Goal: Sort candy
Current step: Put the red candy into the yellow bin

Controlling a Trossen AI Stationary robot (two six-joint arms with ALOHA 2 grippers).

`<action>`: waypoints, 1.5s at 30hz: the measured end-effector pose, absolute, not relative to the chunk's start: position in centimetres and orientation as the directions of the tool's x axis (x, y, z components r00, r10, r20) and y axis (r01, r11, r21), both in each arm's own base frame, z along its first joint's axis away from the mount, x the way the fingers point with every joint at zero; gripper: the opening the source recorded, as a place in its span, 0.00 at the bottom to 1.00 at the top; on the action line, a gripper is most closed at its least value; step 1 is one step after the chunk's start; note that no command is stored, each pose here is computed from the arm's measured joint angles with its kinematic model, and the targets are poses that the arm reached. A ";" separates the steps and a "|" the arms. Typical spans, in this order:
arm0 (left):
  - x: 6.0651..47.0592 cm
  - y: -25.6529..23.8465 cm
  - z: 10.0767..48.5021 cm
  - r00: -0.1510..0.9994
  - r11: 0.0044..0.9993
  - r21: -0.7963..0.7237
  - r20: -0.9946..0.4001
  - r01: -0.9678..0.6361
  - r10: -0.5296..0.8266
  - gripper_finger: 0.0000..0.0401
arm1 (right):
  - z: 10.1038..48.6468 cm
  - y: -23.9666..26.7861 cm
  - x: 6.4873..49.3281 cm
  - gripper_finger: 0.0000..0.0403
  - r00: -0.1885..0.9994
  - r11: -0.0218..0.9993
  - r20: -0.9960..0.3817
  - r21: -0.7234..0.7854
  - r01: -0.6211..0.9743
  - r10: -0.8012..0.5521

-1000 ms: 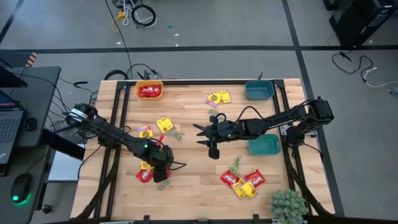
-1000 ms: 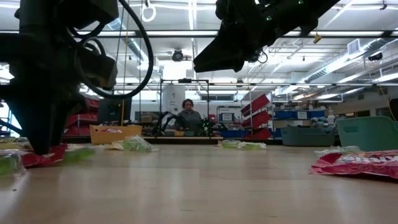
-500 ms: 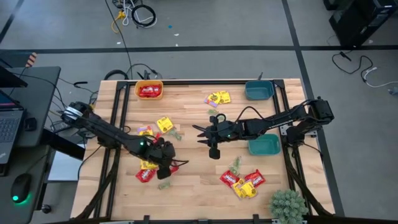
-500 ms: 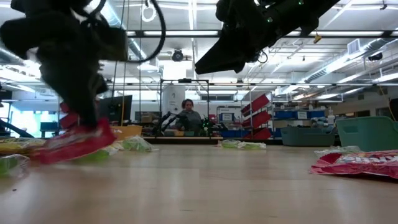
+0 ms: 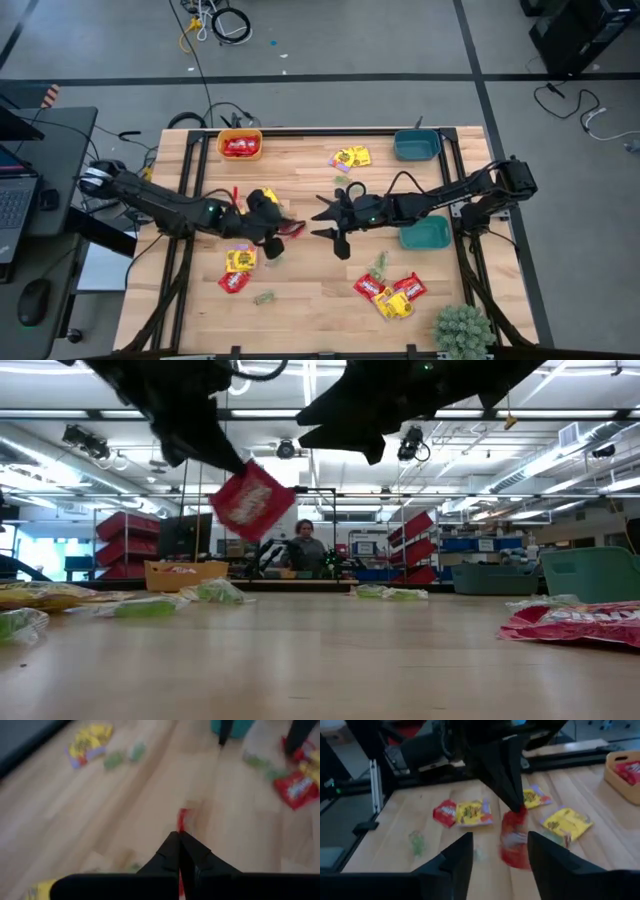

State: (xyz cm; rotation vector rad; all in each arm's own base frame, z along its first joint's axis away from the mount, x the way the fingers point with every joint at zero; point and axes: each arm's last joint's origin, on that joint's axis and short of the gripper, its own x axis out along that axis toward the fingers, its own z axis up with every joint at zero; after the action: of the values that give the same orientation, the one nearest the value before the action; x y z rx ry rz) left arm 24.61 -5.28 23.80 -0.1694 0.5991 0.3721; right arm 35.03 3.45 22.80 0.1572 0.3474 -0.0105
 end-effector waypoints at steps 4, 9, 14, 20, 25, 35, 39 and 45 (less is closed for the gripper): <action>25.2 -4.2 24.6 0.793 0.919 -0.035 -0.518 -0.393 0.320 0.00 | 22.9 2.5 35.2 0.47 0.946 0.984 -0.325 0.162 0.066 -0.010; 25.7 -3.2 25.1 0.824 0.936 -0.021 -0.482 -0.351 0.298 0.00 | 22.9 1.0 35.2 0.45 0.944 0.988 -0.325 0.122 0.096 -0.052; 25.8 -2.0 25.6 0.837 0.943 -0.009 -0.463 -0.333 0.291 0.00 | 22.9 -0.4 35.2 0.44 0.943 0.993 -0.328 0.083 0.090 -0.058; 25.0 0.1 27.4 0.873 0.953 0.001 -0.401 -0.304 0.279 0.00 | 23.3 -2.3 35.4 0.44 0.947 0.993 -0.320 0.091 0.071 -0.038; 23.9 1.9 28.4 0.877 0.950 0.017 -0.381 -0.311 0.293 0.00 | 24.9 -3.6 35.9 0.44 0.947 0.997 -0.321 0.069 0.037 -0.013; 20.5 4.9 26.5 0.858 0.954 0.063 -0.422 -0.293 0.292 0.00 | 23.7 -5.1 35.5 0.45 0.862 0.993 -0.507 0.105 0.045 0.015; 18.5 5.6 25.5 0.899 0.962 0.015 -0.353 -0.273 0.261 0.00 | 21.2 -4.0 36.7 0.46 0.822 0.992 -0.567 0.125 0.028 0.048; 16.1 5.2 24.8 0.930 0.965 0.002 -0.267 -0.262 0.253 0.00 | 17.0 -2.1 38.6 0.49 0.747 1.000 -0.665 0.020 0.018 0.000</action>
State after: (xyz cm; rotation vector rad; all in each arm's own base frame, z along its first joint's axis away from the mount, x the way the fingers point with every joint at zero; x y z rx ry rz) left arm 16.08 5.20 24.82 -0.0334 0.2691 0.2637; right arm 38.64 -2.05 17.05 0.0259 0.7276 -0.0098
